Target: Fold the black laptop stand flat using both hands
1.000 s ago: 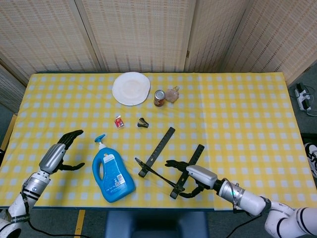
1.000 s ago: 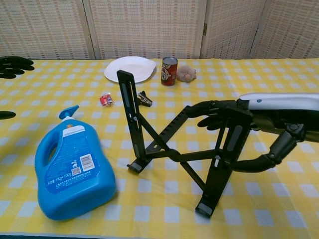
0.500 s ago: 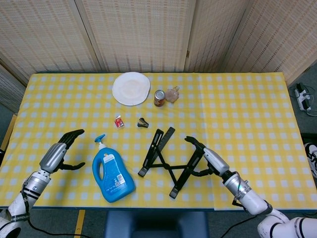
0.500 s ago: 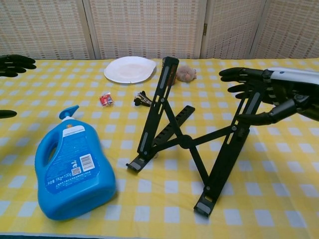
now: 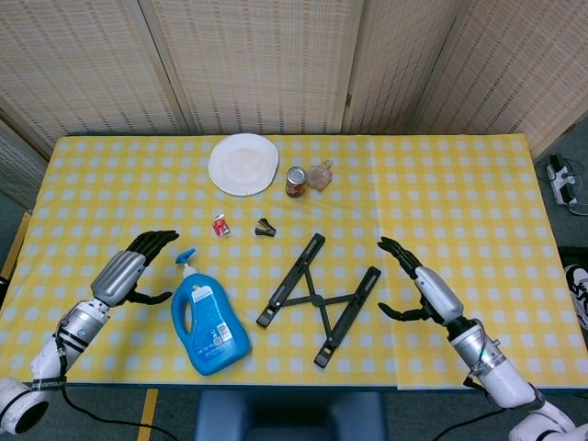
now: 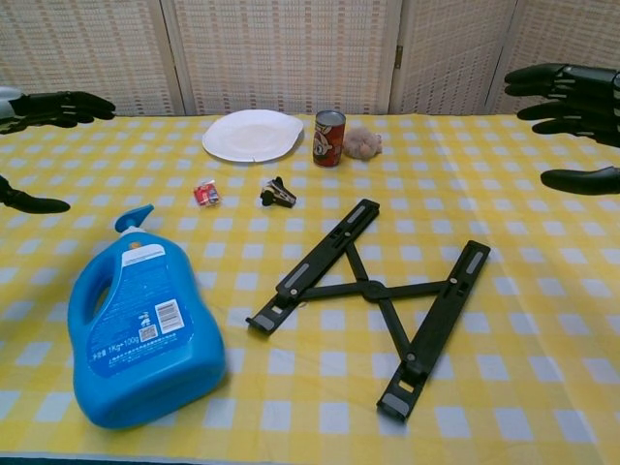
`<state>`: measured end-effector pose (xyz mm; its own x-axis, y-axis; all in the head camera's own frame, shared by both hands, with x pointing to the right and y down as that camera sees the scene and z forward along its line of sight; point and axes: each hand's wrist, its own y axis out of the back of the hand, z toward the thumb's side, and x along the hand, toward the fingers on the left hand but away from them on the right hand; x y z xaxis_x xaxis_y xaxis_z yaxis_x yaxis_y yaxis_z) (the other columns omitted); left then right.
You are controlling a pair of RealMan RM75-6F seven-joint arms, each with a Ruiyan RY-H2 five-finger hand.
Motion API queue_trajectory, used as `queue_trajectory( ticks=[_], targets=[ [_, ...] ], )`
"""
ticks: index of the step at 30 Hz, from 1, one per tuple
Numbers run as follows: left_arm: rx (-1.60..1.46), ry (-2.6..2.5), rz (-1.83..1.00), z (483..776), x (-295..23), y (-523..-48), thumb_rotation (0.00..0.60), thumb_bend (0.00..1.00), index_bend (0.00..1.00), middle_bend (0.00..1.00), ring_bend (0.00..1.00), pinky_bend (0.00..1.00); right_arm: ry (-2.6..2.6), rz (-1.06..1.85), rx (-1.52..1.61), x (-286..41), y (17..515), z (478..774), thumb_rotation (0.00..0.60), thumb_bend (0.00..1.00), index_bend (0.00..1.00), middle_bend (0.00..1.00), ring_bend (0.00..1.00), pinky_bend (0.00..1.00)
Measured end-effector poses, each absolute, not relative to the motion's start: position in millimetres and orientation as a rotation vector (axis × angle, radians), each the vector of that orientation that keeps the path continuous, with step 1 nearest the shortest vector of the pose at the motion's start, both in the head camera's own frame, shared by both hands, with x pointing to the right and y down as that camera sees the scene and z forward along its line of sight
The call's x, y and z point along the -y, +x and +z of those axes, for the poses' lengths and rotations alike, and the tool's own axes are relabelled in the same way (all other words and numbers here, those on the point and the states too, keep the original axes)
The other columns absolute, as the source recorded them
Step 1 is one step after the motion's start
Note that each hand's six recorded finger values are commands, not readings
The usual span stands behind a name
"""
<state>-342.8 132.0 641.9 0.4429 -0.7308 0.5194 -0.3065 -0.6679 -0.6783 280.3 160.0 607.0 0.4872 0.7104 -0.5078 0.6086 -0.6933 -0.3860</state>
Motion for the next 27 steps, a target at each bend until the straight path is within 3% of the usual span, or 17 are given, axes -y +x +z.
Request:
queue_trajectory(
  ticks=[7,17,20,27],
  targets=[
    [-0.672,-2.067,-1.114,654,-105,-307,0.600,0.24,0.08,0.10,0.09,0.00,-2.363,0.986,0.838,-172,266,599,0.600,0.34,0.00,0.16,0.12,0.00],
    [-0.535,-1.978,-1.082,694,-85,-244,0.600,0.24,0.09,0.10,0.08,0.00,-2.112,1.028,0.472,-193,245,612,0.600,0.34,0.00,0.23,0.19,0.00],
    [-0.521,-1.968,-1.077,705,-85,-230,0.600,0.23,0.09,0.10,0.08,0.00,-2.062,1.039,0.430,-194,243,621,0.600,0.34,0.04,0.28,0.24,0.07],
    [-0.494,-1.966,-1.051,726,-92,-199,0.600,0.16,0.08,0.10,0.08,0.01,-1.927,1.027,0.389,-191,230,644,0.600,0.34,0.26,0.50,0.46,0.39]
  ],
)
